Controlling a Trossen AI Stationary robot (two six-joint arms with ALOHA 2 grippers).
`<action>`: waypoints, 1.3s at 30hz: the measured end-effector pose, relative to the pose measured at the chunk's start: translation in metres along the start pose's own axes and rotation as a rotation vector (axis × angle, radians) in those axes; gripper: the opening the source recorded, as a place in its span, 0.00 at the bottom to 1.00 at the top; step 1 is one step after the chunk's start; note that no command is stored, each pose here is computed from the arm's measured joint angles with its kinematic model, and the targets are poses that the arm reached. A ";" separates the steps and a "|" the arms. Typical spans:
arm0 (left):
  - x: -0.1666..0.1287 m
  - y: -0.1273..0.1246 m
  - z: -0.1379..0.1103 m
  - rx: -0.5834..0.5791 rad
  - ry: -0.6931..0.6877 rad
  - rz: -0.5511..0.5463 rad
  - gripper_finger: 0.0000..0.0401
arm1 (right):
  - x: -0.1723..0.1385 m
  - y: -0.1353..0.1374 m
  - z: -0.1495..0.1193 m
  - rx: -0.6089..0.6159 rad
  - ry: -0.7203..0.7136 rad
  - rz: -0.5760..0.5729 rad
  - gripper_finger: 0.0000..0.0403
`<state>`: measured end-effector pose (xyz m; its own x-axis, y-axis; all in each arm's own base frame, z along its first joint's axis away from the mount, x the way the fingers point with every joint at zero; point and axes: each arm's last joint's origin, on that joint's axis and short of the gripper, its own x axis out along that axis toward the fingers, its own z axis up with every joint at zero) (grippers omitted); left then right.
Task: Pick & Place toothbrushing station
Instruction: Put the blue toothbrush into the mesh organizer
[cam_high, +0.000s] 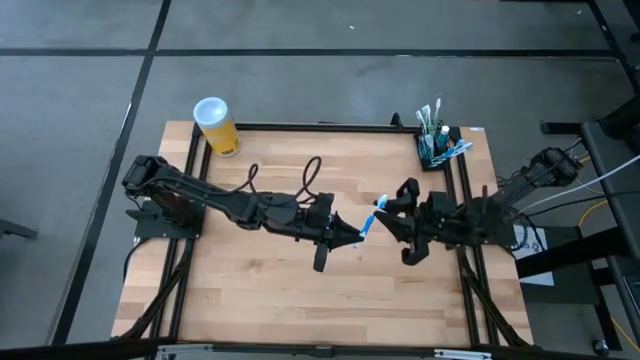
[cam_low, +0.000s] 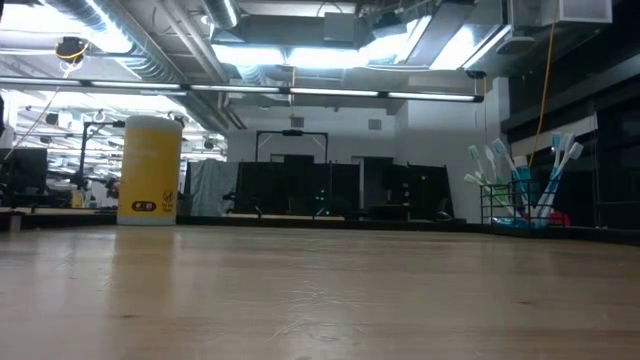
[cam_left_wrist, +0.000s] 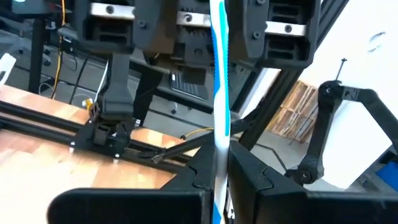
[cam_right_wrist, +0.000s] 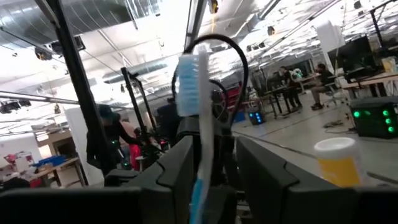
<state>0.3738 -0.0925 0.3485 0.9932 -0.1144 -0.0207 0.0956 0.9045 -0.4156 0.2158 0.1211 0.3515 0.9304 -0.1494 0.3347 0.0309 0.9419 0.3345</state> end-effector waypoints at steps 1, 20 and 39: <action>0.000 -0.002 -0.001 0.000 0.001 -0.002 0.04 | 0.002 -0.002 -0.001 0.005 0.004 0.002 0.31; -0.013 -0.004 -0.042 -0.037 0.206 0.402 0.24 | 0.010 -0.022 0.016 -0.074 -0.051 0.025 0.04; -0.098 -0.086 -0.112 -0.107 -0.016 0.768 0.39 | -0.078 -0.121 0.053 -0.357 0.049 -0.370 0.04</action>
<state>0.2608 -0.2051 0.2845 0.7792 0.5355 -0.3257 -0.6264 0.6832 -0.3753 0.1196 0.0030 0.3316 0.8491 -0.4862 0.2065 0.4764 0.8737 0.0984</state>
